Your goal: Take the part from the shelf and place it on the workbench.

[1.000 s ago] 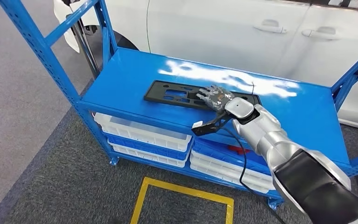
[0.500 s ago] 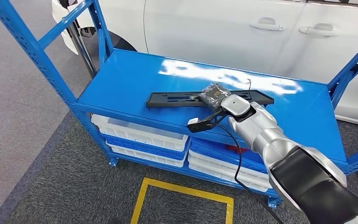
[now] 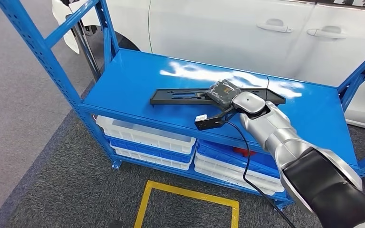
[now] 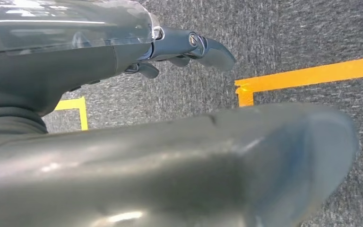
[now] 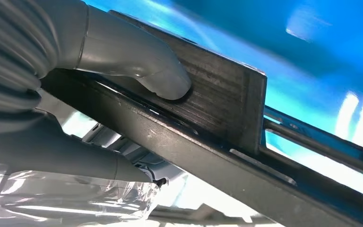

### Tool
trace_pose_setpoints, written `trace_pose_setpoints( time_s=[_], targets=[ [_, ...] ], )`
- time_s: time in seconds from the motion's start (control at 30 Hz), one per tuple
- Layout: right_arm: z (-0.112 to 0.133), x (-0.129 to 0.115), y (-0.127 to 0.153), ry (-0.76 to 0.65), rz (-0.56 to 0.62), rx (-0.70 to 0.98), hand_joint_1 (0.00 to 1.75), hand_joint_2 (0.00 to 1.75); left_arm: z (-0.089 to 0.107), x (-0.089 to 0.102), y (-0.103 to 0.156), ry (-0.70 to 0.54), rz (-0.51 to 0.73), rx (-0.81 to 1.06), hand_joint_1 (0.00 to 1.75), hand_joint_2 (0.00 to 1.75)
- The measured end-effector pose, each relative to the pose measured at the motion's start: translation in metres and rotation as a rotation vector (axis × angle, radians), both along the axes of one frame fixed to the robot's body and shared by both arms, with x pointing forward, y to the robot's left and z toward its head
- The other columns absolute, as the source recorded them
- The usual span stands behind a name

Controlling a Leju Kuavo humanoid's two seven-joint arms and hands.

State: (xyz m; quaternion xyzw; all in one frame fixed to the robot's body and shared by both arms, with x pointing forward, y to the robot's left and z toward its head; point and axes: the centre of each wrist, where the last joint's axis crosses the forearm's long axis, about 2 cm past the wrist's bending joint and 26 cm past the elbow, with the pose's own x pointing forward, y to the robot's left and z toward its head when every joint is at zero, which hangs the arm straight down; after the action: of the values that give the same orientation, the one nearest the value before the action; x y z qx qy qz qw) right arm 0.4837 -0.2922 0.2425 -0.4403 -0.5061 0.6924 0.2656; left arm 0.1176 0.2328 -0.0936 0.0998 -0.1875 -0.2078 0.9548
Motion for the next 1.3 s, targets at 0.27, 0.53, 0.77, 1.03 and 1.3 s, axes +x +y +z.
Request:
trace_pose_setpoints(
  time_s=[0.27,0.53,0.77,1.03,1.3],
  targets=[
    [0.069,0.001,0.035,0.170,0.274,0.680,1.69,1.75,0.001,0.003,0.001,-0.293,0.198,-0.092,0.00,1.75],
    [0.137,-0.022,0.069,0.108,0.552,0.928,1.65,1.75,0.001,0.004,0.001,-0.334,0.232,-0.093,0.00,1.75],
    [0.130,-0.045,0.037,0.421,0.732,1.214,1.57,1.75,-0.001,-0.001,-0.001,-0.296,0.298,-0.232,0.00,0.87],
    [0.080,-0.091,0.039,0.733,0.824,1.421,1.69,1.75,-0.006,-0.022,0.003,-0.237,0.383,-0.236,0.00,1.75],
    [0.050,-0.118,0.057,0.843,0.864,1.556,1.69,1.75,-0.008,-0.033,0.008,-0.140,0.410,-0.156,0.00,1.75]
  ],
)
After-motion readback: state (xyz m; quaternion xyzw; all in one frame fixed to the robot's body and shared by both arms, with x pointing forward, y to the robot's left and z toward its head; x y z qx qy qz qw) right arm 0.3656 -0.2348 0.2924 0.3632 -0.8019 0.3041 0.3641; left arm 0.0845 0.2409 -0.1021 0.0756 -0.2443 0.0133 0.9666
